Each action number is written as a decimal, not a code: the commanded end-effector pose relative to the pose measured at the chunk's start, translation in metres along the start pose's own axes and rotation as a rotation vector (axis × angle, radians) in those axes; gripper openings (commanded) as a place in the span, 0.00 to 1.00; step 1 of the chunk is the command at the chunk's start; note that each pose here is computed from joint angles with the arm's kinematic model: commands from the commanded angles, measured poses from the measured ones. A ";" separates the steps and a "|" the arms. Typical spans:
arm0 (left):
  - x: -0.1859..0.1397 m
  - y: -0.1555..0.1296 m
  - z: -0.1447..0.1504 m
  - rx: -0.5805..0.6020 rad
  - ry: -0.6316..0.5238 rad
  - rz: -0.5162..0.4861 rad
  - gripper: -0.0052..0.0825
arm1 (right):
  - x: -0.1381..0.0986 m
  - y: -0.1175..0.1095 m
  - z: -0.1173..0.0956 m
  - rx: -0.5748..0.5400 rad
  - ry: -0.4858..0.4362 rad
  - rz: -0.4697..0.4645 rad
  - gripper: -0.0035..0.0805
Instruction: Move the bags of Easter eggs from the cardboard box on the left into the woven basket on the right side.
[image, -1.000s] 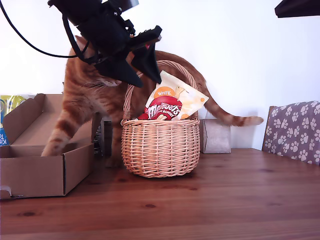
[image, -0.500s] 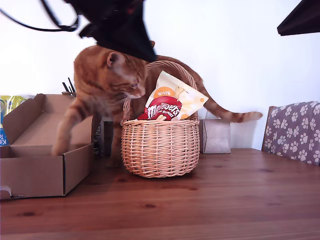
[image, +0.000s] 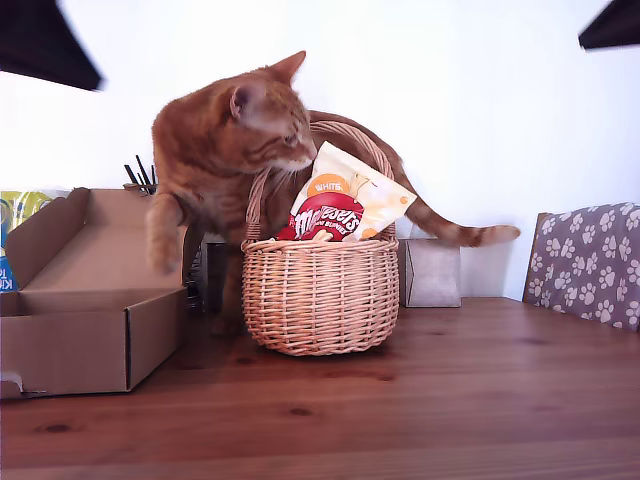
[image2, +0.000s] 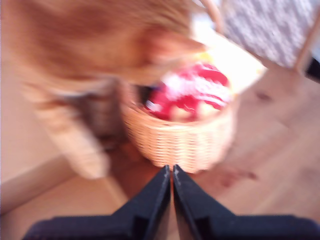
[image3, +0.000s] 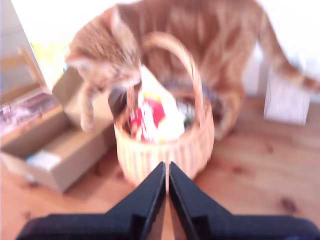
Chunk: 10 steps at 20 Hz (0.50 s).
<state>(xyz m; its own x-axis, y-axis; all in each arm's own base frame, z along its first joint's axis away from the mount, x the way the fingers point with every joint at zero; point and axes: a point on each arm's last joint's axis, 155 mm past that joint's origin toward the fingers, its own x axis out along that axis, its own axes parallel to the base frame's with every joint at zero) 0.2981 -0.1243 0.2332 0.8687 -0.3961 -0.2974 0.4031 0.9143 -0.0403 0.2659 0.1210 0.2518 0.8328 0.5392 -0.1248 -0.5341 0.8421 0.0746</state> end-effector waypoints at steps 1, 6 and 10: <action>-0.007 0.016 -0.014 -0.021 -0.004 0.050 0.06 | 0.003 -0.004 -0.011 0.025 -0.004 -0.023 0.03; -0.044 0.053 -0.027 -0.091 -0.100 0.192 0.06 | 0.002 -0.012 -0.008 -0.041 -0.018 -0.101 0.03; -0.066 0.052 -0.009 -0.106 -0.213 0.199 0.06 | 0.004 -0.005 0.003 -0.054 -0.062 -0.101 0.03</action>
<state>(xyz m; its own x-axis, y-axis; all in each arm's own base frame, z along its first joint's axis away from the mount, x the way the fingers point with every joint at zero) 0.2585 -0.0496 0.2470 0.9742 -0.2050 -0.0941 0.1962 0.9760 -0.0948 0.2726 0.1172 0.2553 0.8904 0.4485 -0.0781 -0.4491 0.8934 0.0114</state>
